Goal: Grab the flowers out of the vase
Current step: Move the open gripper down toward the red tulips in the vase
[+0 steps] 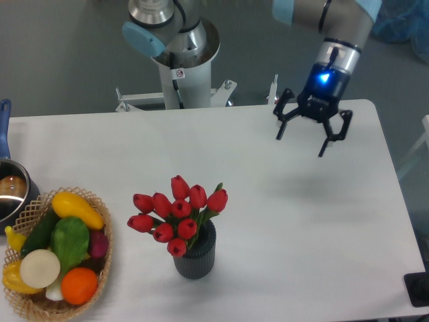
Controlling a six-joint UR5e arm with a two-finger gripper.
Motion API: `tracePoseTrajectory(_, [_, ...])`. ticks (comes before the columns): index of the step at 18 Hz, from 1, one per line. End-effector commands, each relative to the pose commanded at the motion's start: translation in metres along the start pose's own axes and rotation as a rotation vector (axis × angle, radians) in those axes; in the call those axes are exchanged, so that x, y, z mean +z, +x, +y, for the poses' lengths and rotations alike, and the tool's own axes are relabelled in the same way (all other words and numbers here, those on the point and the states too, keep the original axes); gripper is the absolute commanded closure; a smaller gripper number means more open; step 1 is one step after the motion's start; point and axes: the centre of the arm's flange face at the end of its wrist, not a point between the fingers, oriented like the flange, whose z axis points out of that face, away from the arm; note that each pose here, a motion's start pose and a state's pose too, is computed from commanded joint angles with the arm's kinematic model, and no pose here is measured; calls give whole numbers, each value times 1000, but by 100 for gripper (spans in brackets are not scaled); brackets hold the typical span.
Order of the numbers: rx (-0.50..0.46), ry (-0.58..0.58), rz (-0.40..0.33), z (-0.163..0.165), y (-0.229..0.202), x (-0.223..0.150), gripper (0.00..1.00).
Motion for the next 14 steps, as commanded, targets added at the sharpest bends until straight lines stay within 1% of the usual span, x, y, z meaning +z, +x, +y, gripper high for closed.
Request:
tracePoseTrajectory(2, [9, 70, 35, -13, 5, 17, 0])
tracePoseTrajectory(4, [2, 116, 53, -14, 8, 26, 0])
tracePoseTrajectory(6, [17, 122, 83, -23, 17, 40, 0])
tracePoseTrajectory(10, [30, 132, 133, -31, 26, 64, 0])
tracePoseTrajectory(12, [30, 131, 139, -31, 28, 67, 0])
tracePoseTrajectory(14, [41, 132, 152, -38, 32, 73, 0])
